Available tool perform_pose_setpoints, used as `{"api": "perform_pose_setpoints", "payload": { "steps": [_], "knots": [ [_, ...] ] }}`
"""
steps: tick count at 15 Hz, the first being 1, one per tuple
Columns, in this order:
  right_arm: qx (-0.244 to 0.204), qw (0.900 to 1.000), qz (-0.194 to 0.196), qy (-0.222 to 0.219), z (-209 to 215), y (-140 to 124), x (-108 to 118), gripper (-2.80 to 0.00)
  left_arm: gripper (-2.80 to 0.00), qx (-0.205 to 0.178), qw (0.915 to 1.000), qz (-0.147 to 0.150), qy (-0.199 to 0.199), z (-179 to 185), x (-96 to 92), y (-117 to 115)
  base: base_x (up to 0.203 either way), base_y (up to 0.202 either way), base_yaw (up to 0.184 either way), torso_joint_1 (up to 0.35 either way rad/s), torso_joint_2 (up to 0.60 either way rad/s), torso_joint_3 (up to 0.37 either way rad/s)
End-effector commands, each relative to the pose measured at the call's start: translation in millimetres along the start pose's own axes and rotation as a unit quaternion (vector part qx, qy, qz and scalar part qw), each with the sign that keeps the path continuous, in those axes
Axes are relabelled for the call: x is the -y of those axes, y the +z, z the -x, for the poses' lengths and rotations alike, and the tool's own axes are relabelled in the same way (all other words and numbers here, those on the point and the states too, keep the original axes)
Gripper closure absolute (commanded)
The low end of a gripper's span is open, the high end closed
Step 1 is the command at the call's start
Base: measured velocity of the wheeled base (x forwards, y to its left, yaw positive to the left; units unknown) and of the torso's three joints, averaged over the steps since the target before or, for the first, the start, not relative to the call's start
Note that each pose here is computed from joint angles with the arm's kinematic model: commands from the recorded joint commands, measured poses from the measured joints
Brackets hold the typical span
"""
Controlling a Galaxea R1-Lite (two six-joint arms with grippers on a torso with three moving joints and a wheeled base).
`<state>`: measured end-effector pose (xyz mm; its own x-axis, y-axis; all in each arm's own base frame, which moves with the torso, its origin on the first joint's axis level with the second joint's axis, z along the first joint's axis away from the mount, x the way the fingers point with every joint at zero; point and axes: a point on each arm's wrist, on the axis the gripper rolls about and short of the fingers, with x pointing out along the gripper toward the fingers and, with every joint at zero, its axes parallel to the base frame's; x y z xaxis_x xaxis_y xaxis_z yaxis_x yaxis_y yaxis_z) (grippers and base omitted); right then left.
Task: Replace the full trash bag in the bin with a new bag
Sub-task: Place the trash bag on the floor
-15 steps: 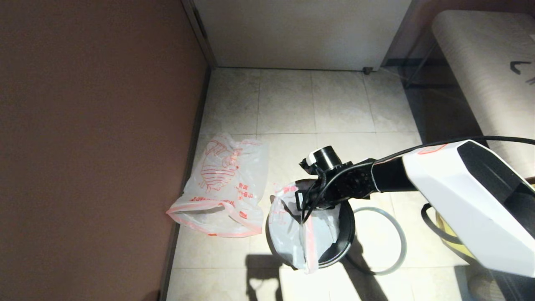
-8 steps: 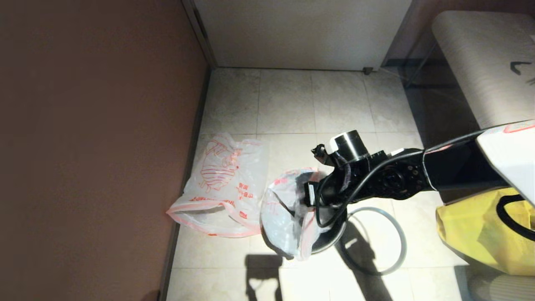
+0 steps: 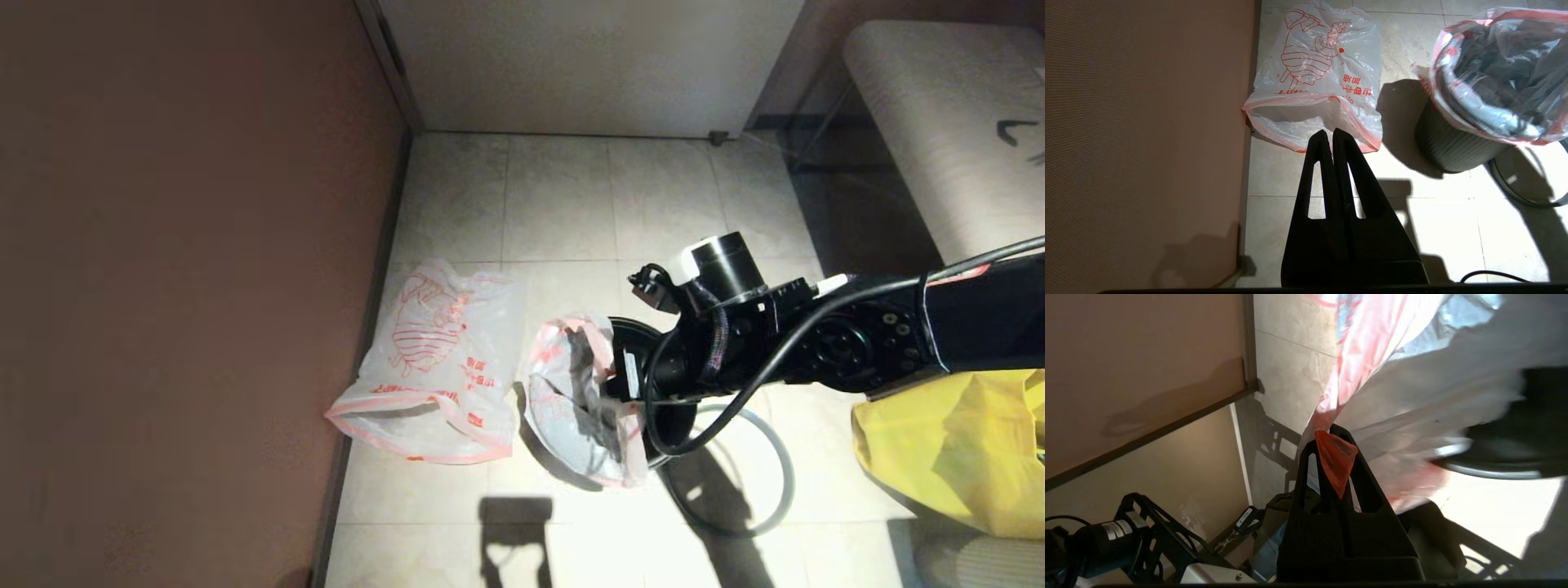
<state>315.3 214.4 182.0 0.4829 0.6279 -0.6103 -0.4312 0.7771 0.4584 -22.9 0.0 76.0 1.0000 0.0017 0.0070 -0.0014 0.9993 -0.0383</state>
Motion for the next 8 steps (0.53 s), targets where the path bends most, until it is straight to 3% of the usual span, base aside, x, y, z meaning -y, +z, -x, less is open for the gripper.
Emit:
{"api": "perform_pose_setpoints", "payload": {
  "steps": [1,8],
  "knots": [
    [0.008,1.0,0.002,0.004,10.6,1.3,-4.0,0.0,0.0,0.0,1.0,0.0,0.001,0.0,0.0,0.0,0.0,0.0,0.0,0.0,0.0,0.0],
    [0.025,0.999,0.015,0.019,43.4,-5.2,-20.6,0.0,0.0,0.0,1.0,0.0,0.0,0.0,0.0,0.0,0.0,0.0,0.0,0.0,0.0,0.0]
  ]
}}
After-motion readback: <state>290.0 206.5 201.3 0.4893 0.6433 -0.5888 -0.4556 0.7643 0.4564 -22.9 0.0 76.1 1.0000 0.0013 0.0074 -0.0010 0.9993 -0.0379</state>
